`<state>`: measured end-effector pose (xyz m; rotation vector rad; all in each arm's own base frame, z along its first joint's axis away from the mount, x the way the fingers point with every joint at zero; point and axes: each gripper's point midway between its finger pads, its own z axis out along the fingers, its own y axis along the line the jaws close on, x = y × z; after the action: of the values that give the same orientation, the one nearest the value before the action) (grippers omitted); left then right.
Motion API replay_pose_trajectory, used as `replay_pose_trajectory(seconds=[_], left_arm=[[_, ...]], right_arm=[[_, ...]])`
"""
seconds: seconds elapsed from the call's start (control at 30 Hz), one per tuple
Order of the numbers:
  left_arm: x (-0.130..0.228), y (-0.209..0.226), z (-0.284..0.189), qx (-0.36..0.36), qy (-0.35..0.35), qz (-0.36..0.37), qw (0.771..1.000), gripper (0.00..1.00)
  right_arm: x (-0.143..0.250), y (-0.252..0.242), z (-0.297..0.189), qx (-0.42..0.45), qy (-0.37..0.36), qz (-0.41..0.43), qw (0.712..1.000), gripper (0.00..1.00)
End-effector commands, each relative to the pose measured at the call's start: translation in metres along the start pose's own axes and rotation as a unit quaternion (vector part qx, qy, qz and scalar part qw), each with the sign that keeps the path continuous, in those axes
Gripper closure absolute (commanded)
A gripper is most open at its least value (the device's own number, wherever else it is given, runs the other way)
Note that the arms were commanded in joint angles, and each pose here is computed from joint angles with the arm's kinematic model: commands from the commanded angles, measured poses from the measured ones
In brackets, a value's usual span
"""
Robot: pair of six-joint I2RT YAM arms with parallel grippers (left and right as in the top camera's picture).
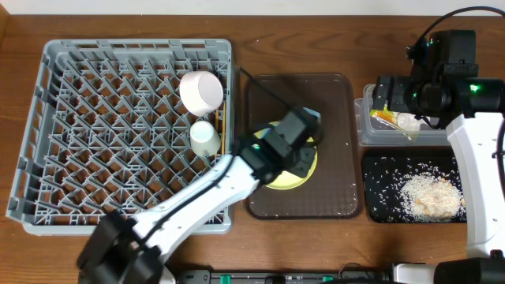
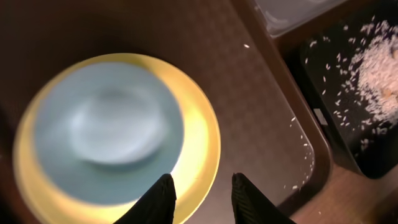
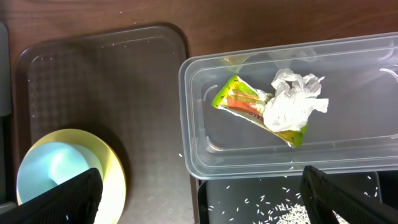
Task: Sort waste into correct bins and load items into the dishwasher rack
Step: 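Lift the blue bowl off the yellow plate and carry it to the rack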
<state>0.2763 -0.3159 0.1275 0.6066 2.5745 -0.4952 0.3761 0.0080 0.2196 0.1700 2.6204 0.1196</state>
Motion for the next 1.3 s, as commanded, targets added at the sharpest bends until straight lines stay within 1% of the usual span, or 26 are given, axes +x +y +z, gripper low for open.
replay_pose_trajectory(seconds=[0.0, 0.07, 0.3, 0.4, 0.53, 0.67, 1.07, 1.2, 1.23, 1.27], left_arm=[[0.012, 0.010, 0.026, -0.034, 0.017, 0.006, 0.999, 0.67], [0.014, 0.015, 0.041, -0.048, 0.022, 0.006, 0.999, 0.67], [0.022, 0.022, 0.077, -0.059, 0.034, 0.012, 0.998, 0.67], [0.022, 0.030, 0.083, -0.082, 0.031, 0.013, 0.996, 0.67], [0.022, 0.033, 0.083, -0.091, 0.028, 0.014, 0.995, 0.67], [0.024, 0.034, 0.083, -0.092, 0.034, 0.014, 0.995, 0.73], [0.034, 0.034, 0.083, -0.089, 0.052, 0.010, 0.995, 0.76], [0.036, 0.034, 0.084, -0.088, 0.054, 0.010, 0.995, 0.81], [0.036, 0.034, 0.084, -0.088, 0.054, 0.010, 0.995, 0.87], [0.036, 0.034, 0.084, -0.088, 0.054, 0.010, 0.995, 0.88]], right_arm=[[0.000, 0.003, 0.000, -0.001, 0.000, -0.009, 1.000, 0.01], [0.000, 0.003, 0.000, -0.001, 0.000, -0.009, 1.000, 0.01], [0.000, 0.002, 0.000, -0.001, 0.000, -0.009, 1.000, 0.01], [0.000, 0.002, 0.000, -0.001, 0.000, -0.008, 1.000, 0.01], [0.000, 0.003, 0.000, -0.001, 0.000, -0.009, 1.000, 0.01], [0.000, 0.003, 0.000, -0.001, 0.000, -0.009, 1.000, 0.01], [0.000, 0.003, 0.000, -0.001, 0.000, -0.009, 1.000, 0.01], [0.000, 0.002, 0.000, -0.001, 0.000, -0.008, 1.000, 0.01], [0.000, 0.002, 0.000, -0.001, 0.000, -0.008, 1.000, 0.01], [0.000, 0.003, 0.000, -0.001, 0.000, -0.009, 1.000, 0.01]])
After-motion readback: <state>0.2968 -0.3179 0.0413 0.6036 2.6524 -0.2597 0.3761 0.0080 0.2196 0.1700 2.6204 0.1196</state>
